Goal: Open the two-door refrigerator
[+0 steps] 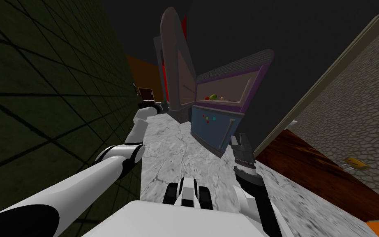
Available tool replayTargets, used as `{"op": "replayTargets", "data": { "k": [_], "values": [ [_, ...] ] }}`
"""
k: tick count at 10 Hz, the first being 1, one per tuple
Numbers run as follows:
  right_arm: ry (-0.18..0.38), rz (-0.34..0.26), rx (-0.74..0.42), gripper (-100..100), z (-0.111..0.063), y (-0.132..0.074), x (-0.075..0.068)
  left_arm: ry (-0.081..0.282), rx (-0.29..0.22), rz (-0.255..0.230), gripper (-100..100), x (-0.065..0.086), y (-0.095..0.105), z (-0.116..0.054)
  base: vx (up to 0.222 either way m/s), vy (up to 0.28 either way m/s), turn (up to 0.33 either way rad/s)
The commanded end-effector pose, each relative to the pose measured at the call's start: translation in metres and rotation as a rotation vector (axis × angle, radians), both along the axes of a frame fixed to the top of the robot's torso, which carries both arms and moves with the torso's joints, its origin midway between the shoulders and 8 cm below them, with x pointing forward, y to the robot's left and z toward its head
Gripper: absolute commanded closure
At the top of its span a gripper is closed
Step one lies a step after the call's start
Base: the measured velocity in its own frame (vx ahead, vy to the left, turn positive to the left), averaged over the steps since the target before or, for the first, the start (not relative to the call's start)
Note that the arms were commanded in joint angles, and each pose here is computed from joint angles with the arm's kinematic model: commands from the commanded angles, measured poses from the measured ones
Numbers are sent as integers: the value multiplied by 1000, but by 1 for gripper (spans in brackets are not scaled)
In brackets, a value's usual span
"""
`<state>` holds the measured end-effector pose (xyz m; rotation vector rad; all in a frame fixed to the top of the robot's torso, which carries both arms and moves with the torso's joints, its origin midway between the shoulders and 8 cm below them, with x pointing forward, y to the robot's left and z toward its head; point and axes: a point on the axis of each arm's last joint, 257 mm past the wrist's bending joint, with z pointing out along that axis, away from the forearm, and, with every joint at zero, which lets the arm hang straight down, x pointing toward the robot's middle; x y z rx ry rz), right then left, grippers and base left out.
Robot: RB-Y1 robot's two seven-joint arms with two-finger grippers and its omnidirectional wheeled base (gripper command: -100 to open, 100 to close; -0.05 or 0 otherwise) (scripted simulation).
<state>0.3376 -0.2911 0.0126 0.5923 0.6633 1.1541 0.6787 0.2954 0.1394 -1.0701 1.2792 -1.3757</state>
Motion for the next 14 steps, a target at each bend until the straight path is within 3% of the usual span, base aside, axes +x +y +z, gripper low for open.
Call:
{"op": "replayTargets", "data": {
  "k": [1, 5, 6, 10, 11, 12, 14],
  "values": [
    [0, 0, 0, 0, 0, 0, 0, -24, -3, -35, 100, -5, -16, 12, 49, 272, -61],
    [0, 0, 0, 0, 0, 0, 0, -27, -3, -92, 100, -12, -38, 14, 62, 224, -10],
    [0, 0, 1, 0, 0, 0, 0, -11, -10, -93, -100, -14, -34, 23, 43, 3, 109],
    [0, 0, 1, 0, 0, 0, 0, -11, -25, -109, -100, -25, -29, 52, 34, -12, 45],
    [0, 0, 1, 0, 0, 0, 0, 15, -20, -105, -100, -22, -29, 37, 21, 4, 22],
    [0, 0, 1, 0, 0, 0, 0, 20, -21, -105, 0, -22, -28, 36, 6, 5, 5],
    [-1, 0, 1, 0, 0, 0, 0, 28, -20, -104, 0, -21, -28, 32, 0, 0, 0]
  ]
}}
